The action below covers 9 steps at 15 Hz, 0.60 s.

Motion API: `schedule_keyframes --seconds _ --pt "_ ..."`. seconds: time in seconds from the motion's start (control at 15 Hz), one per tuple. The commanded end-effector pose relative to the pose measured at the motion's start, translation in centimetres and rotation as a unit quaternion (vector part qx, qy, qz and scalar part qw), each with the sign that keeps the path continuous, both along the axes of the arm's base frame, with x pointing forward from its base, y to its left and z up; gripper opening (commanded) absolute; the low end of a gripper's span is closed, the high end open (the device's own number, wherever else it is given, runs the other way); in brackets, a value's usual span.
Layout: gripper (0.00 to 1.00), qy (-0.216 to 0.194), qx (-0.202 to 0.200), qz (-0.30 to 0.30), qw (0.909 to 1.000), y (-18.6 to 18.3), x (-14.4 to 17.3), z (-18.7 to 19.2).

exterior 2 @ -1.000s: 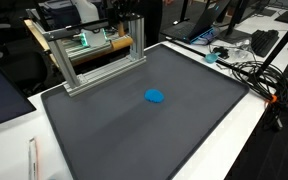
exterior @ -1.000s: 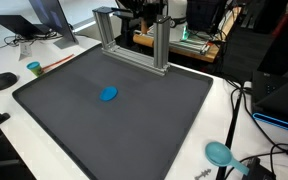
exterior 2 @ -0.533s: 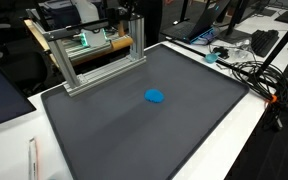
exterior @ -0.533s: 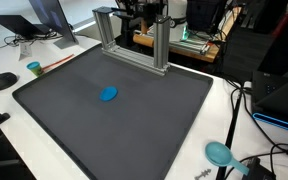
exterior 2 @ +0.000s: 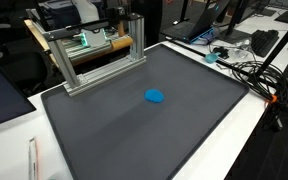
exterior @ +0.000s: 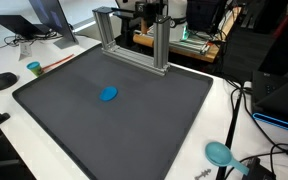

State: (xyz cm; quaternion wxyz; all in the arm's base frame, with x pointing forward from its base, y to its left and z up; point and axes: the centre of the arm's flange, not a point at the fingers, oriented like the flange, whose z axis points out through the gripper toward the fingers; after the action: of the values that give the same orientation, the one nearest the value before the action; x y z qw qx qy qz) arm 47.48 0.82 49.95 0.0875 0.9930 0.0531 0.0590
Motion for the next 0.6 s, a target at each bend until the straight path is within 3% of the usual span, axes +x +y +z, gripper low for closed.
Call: schedule_keyframes --seconds 0.0,0.2,0.27,0.53 --pt "0.98 -0.029 -0.008 0.022 0.9993 0.3 1.7 1.9" --pt "1.00 -0.043 0.021 0.030 0.9984 0.5 3.2 3.2" --pt "1.00 -0.034 0.004 0.017 0.9993 0.6 1.5 2.4" --pt "1.00 -0.040 0.010 0.022 0.9989 0.7 2.5 2.8"
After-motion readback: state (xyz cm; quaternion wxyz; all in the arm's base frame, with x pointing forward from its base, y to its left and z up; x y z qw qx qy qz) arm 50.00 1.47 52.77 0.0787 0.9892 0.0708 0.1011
